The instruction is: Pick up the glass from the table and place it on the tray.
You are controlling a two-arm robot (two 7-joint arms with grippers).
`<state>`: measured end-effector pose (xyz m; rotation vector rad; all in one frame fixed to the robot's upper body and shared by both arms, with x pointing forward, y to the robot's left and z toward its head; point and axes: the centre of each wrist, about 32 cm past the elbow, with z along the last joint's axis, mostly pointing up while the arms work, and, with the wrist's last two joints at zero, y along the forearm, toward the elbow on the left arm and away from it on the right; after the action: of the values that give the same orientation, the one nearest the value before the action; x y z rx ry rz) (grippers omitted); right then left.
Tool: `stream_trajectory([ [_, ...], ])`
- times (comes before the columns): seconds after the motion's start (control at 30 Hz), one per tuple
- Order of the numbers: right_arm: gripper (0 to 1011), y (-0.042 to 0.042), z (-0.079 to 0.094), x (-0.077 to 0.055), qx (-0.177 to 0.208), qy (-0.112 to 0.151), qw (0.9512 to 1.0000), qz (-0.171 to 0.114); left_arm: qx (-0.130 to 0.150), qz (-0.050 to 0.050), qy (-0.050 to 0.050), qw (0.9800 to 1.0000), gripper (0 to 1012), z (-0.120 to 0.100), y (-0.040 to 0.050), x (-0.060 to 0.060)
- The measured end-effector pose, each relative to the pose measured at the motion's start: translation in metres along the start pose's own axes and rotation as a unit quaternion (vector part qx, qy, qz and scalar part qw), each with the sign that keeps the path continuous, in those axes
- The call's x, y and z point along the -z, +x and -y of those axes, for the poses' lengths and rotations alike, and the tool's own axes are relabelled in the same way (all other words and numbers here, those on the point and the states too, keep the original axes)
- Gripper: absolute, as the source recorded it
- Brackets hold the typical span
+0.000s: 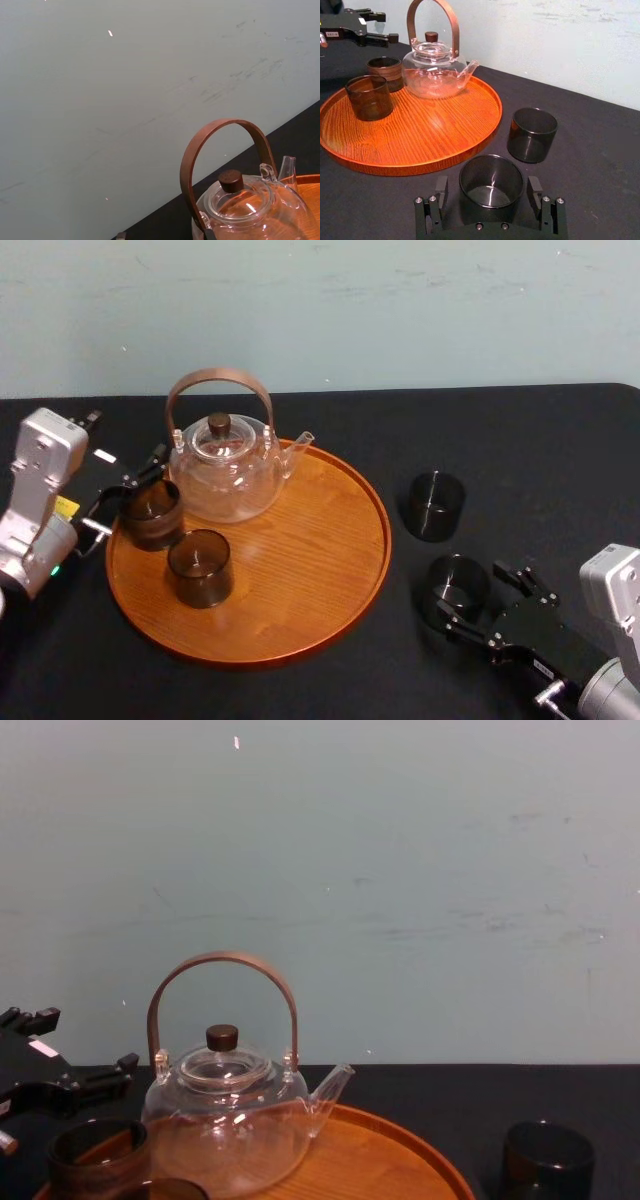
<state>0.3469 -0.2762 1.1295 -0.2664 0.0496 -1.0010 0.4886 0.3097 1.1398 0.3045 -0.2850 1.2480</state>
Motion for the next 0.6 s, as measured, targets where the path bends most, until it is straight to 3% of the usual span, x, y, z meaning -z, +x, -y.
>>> stream_trajectory([
  [0.6, 1002, 0.0052, -0.0098, 0.0033, -0.002, -0.017, 0.9998, -0.013, 0.0, 0.0, 0.0, 1.0, 1001, 0.0, 0.0, 0.0],
])
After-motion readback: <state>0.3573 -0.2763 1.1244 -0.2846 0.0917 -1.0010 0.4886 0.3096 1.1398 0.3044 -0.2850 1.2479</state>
